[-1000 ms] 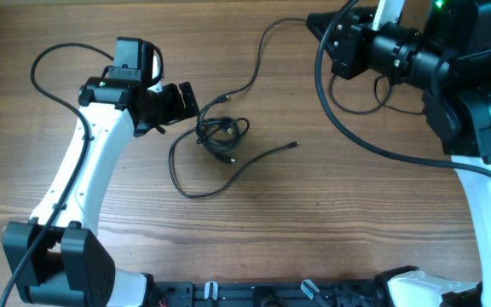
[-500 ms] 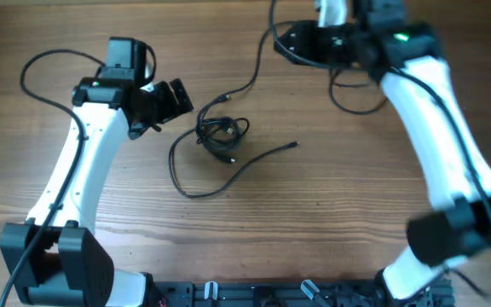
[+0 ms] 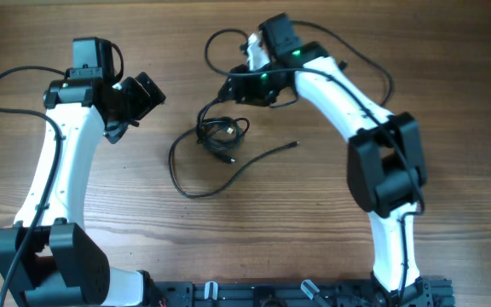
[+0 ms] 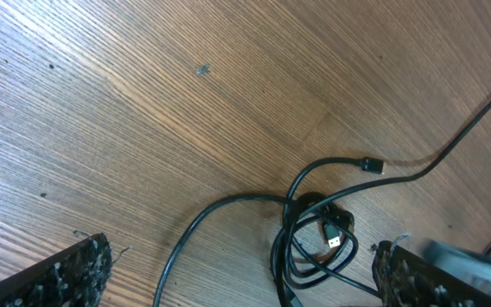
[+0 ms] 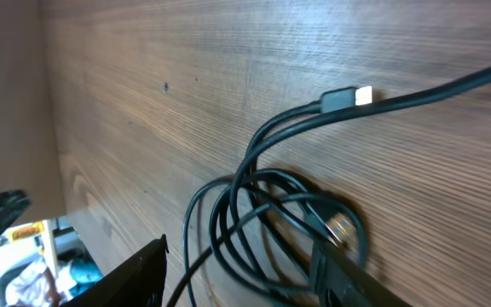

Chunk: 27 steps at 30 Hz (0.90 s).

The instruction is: Untangle cables

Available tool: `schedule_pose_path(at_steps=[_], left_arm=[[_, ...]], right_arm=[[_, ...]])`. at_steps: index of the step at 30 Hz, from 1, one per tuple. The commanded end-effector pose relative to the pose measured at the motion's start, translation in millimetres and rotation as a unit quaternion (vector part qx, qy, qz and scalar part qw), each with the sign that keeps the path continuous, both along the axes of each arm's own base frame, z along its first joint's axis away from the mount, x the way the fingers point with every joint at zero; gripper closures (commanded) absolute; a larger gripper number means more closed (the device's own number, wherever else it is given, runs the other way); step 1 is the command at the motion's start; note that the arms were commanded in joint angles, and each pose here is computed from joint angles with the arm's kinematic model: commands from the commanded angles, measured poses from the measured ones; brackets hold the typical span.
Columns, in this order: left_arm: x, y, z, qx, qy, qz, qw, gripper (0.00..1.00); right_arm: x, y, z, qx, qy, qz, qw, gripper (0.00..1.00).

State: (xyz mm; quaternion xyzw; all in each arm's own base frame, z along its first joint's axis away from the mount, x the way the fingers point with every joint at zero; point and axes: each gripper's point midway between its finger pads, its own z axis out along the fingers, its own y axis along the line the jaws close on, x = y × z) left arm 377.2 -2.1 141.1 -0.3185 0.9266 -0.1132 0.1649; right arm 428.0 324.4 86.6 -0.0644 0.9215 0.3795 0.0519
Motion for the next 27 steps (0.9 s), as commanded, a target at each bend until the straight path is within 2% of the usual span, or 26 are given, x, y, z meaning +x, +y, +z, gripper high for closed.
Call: schedule_pose_path(at_steps=[1, 10, 16, 22, 24, 27], left_arm=[[1.3, 2.2, 1.9, 0.001, -0.003, 0.01, 1.0, 0.0], [1.3, 2.2, 1.9, 0.001, -0.003, 0.01, 1.0, 0.0], [-0.2, 2.1, 1.3, 0.001, 0.0, 0.01, 1.0, 0.0], [-0.3, 2.1, 1.3, 0.001, 0.001, 0.01, 1.0, 0.0], [-0.3, 2.1, 1.3, 0.001, 0.001, 0.01, 1.0, 0.0], [-0.4, 2.2, 1.2, 0.001, 0.001, 0.01, 1.0, 0.0]], right_arm=[[-1.8, 17.4, -20.2, 0.012, 0.034, -0.012, 0.999, 0.44], [8.2, 40.9, -49.2, 0.009, 0.021, -0.033, 0.999, 0.44], [0.0, 47.3, -72.1, -0.009, 0.032, -0.029, 0.999, 0.45], [11.6, 55.6, -68.5, 0.011, 0.004, -0.031, 0.999, 0.52], [18.4, 60.4, -62.5, 0.025, -0.013, -0.031, 0.999, 0.6], [19.1, 61.8, -61.2, 0.029, -0.017, -0.029, 0.999, 0.86]])
